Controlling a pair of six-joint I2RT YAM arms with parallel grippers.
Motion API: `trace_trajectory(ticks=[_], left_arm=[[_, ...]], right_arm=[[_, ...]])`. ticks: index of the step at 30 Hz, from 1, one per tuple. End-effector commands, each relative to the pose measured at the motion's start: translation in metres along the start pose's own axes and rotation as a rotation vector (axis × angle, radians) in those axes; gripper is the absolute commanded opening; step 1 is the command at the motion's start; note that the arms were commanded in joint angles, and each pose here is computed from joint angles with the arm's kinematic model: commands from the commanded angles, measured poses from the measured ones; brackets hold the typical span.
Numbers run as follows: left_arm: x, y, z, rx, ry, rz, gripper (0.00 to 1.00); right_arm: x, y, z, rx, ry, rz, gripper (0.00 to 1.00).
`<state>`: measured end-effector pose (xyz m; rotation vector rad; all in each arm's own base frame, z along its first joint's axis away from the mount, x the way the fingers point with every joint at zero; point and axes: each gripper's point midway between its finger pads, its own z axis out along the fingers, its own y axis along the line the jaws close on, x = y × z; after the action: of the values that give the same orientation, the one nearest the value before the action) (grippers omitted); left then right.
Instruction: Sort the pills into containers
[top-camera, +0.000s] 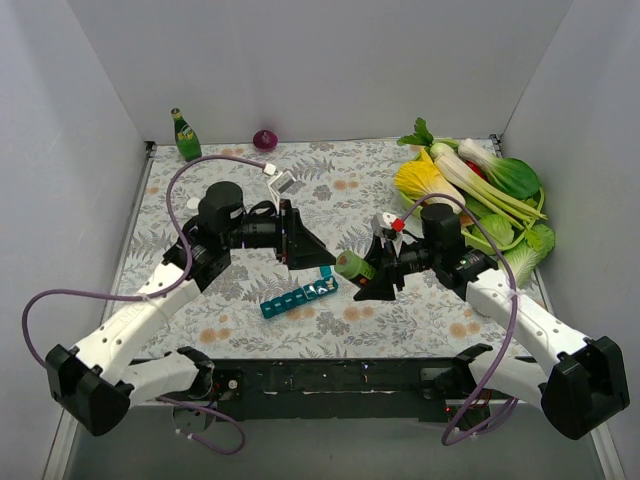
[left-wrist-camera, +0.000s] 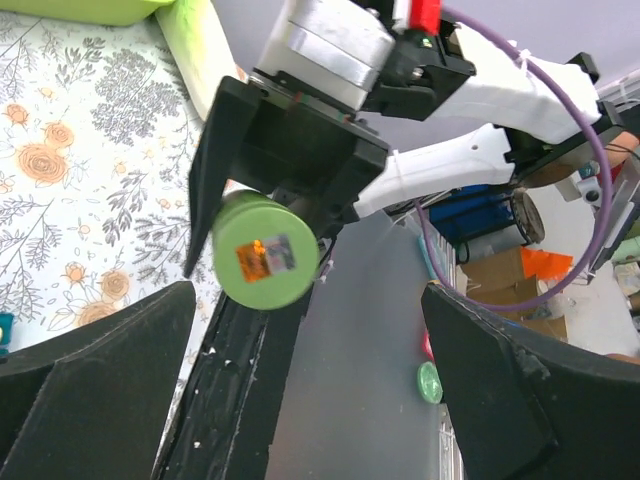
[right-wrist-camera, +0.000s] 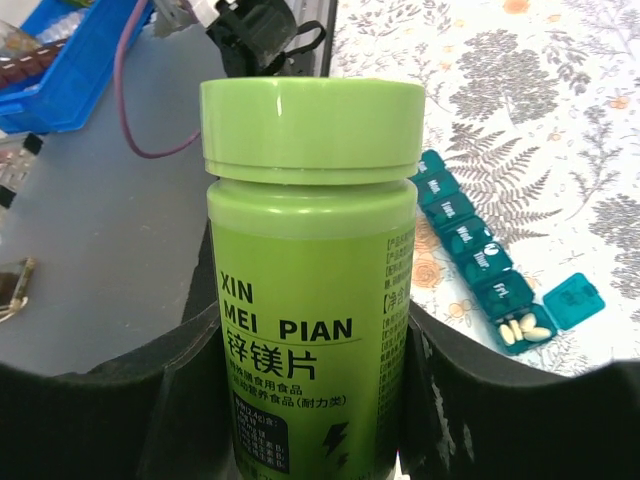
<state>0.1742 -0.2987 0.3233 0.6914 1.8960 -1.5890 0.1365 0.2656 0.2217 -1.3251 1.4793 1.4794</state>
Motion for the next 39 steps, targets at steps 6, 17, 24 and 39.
trace_trajectory(ticks=[6, 17, 24, 39], left_arm=[[-0.01, 0.022, -0.007, -0.184, -0.163, -0.281, 0.91], [-0.015, 0.04, 0.035, -0.277, -0.153, -0.488, 0.7], [-0.007, 0.042, 0.041, -0.28, -0.128, -0.519, 0.67], [0.01, 0.053, 0.054, -0.284, -0.025, -0.442, 0.16]], right_arm=[[-0.025, -0.041, -0.021, 0.265, 0.102, -0.278, 0.01], [-0.018, -0.061, -0.029, 0.392, 0.197, -0.352, 0.01], [-0.015, -0.062, -0.029, 0.397, 0.202, -0.347, 0.01], [-0.01, -0.06, -0.026, 0.381, 0.2, -0.329, 0.01]])
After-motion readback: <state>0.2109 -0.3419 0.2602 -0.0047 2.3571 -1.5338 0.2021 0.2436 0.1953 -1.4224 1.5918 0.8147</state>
